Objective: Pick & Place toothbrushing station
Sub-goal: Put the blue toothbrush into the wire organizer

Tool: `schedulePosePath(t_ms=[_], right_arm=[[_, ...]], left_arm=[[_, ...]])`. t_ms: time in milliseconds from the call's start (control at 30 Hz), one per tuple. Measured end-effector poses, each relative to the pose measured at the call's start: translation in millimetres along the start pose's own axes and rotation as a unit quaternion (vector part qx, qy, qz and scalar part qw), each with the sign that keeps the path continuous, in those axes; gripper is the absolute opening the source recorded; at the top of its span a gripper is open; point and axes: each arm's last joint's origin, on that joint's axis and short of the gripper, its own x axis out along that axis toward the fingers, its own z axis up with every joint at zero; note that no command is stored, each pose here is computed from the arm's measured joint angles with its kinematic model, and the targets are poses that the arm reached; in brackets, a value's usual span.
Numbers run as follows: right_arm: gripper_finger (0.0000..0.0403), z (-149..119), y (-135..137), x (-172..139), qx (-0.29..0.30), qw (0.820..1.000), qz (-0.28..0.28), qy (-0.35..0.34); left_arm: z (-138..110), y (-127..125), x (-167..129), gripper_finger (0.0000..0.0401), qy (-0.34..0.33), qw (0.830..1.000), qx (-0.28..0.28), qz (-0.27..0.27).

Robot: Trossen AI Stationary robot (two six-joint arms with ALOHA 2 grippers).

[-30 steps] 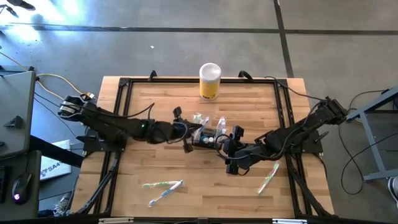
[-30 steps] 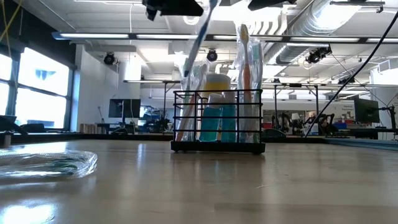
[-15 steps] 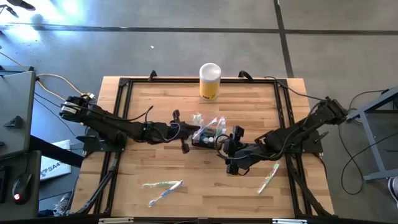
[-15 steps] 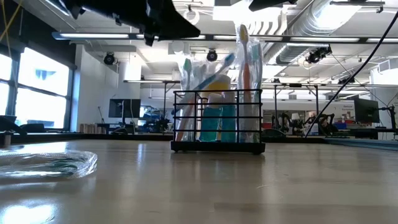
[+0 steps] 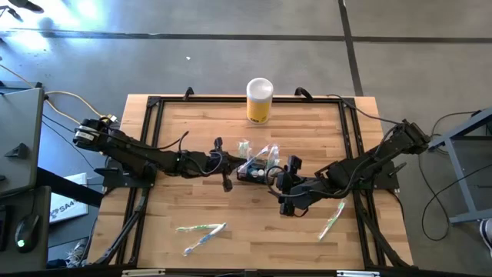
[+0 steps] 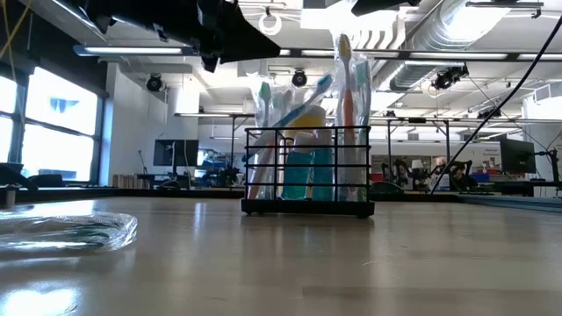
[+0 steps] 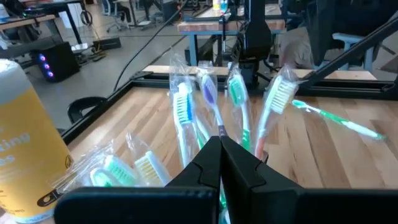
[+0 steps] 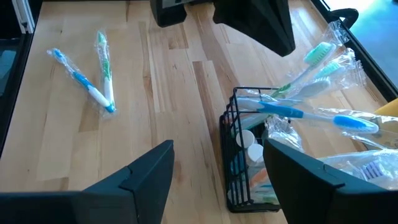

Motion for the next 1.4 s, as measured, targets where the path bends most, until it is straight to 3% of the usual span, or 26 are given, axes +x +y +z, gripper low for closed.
schedulePosePath(t_ms=[200, 333, 700, 867, 1400], right_arm=[[0.0240, 0, 0, 0, 0.001, 1.000, 0.000, 0.000], [0.0240, 0, 0, 0, 0.002, 1.000, -0.001, -0.001], [0.0240, 1, 0, 0, 0.003, 1.000, 0.000, -0.003], [0.0240, 1, 0, 0, 0.003, 1.000, 0.001, -0.003], [0.0240, 0, 0, 0, 0.001, 1.000, 0.000, 0.000]], left_arm=[[6, -1, 2, 0.0002, 0.010, 1.000, 0.019, -0.002], [8, -2, 4, 0.0025, 0.043, 0.998, 0.037, -0.002], [7, -9, 29, 0.0174, 0.079, 0.996, 0.037, 0.006], [6, -2, 50, 0.0219, 0.090, 0.995, 0.037, 0.029], [5, 12, 63, 0.0230, 0.113, 0.992, 0.031, 0.054]])
